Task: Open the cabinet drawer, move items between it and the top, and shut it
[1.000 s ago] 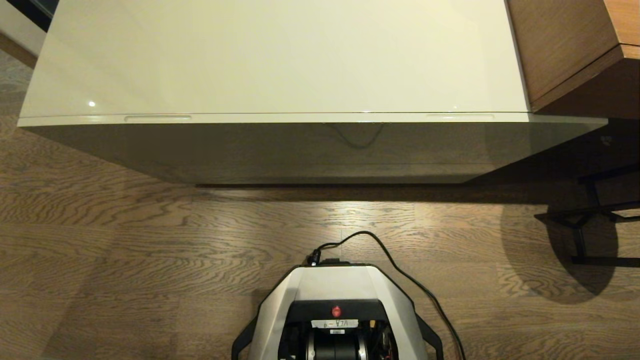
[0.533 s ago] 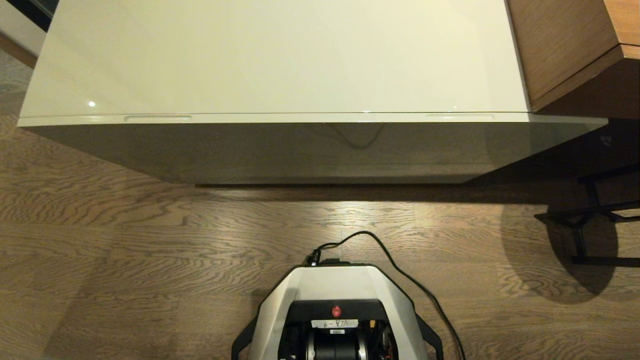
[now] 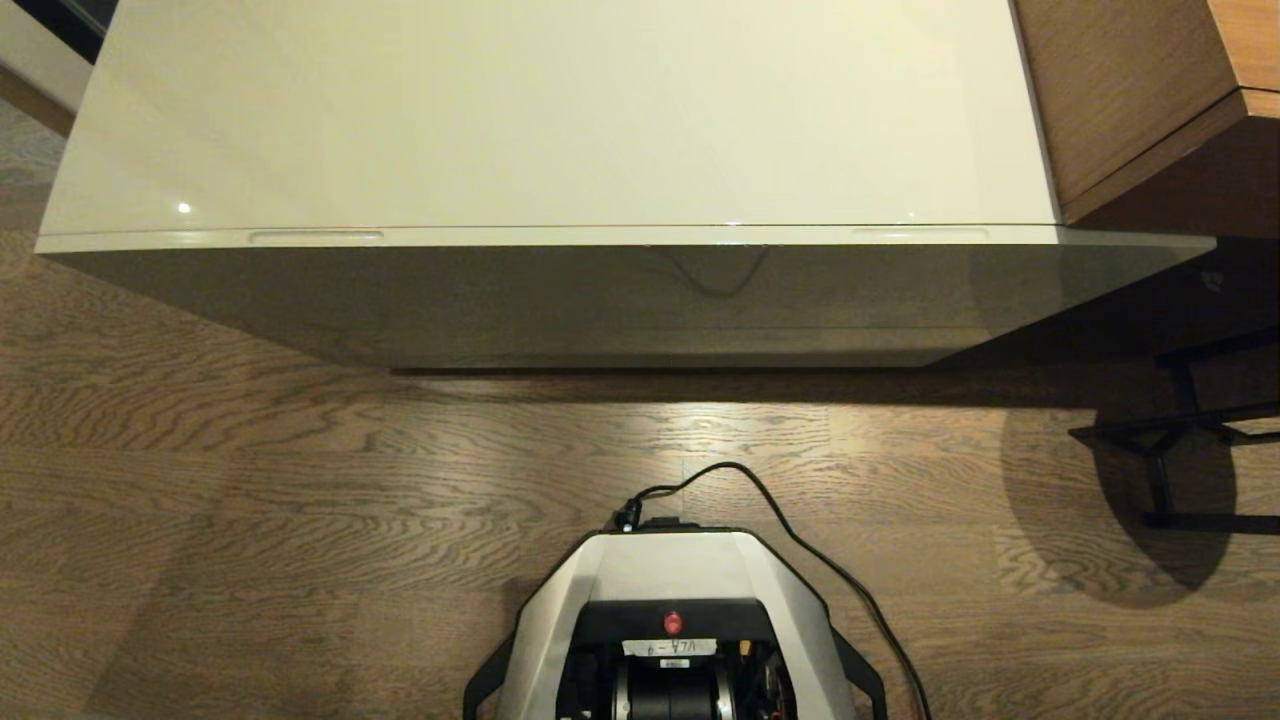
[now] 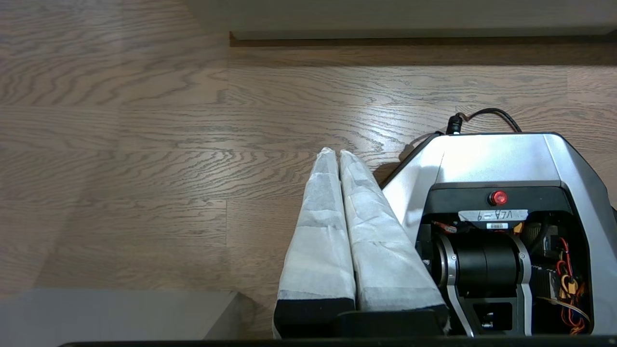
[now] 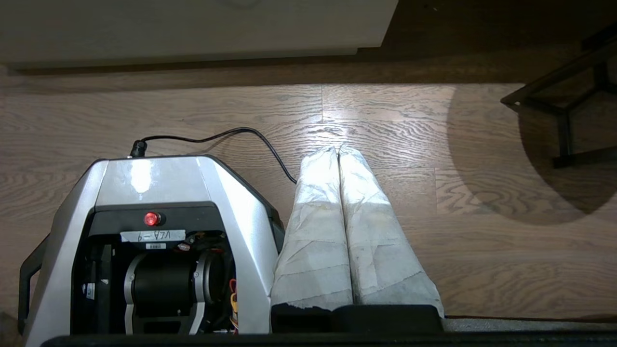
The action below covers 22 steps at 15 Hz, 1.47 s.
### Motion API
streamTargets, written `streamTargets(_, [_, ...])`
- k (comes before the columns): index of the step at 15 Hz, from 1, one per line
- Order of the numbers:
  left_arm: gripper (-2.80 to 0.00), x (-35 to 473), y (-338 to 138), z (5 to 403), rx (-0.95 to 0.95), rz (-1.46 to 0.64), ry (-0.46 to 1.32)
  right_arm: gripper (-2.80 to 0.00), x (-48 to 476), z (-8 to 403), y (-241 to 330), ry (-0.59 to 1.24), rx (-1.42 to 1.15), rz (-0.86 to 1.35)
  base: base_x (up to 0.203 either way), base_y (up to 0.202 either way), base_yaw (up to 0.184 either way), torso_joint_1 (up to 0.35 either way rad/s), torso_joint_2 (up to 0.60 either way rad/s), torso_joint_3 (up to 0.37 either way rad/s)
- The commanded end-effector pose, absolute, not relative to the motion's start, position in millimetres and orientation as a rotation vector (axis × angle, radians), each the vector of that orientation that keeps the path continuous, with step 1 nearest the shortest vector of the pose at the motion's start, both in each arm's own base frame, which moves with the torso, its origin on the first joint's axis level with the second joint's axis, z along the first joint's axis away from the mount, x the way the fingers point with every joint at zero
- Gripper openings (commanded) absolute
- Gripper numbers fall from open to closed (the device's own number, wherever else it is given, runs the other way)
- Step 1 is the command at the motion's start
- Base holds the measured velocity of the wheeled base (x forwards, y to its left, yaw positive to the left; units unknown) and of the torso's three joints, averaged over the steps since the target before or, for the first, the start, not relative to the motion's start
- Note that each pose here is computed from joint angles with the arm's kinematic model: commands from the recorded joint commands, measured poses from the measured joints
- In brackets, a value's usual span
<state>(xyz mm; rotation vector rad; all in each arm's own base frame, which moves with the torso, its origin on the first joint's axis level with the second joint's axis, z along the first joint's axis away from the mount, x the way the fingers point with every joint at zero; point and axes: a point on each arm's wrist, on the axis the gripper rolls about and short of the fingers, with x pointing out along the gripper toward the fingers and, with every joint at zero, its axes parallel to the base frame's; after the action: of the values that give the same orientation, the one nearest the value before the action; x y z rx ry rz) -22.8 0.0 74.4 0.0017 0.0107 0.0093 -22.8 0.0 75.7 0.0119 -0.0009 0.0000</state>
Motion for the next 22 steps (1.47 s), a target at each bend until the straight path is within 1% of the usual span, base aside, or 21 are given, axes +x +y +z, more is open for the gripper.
streamTargets(1, [-2.8, -22.7, 0.1, 74.4, 0.002, 0.009, 0.012, -2.8, -22.6, 75.2, 0.0, 0.002, 0.012, 0.002, 0.0, 0.0, 0.0, 0.0, 0.0, 0.0])
streamTargets(22, [-2.8, -22.7, 0.1, 74.4, 0.002, 0.009, 0.012, -2.8, -22.6, 75.2, 0.0, 0.002, 0.012, 0.002, 0.0, 0.0, 0.0, 0.0, 0.0, 0.0])
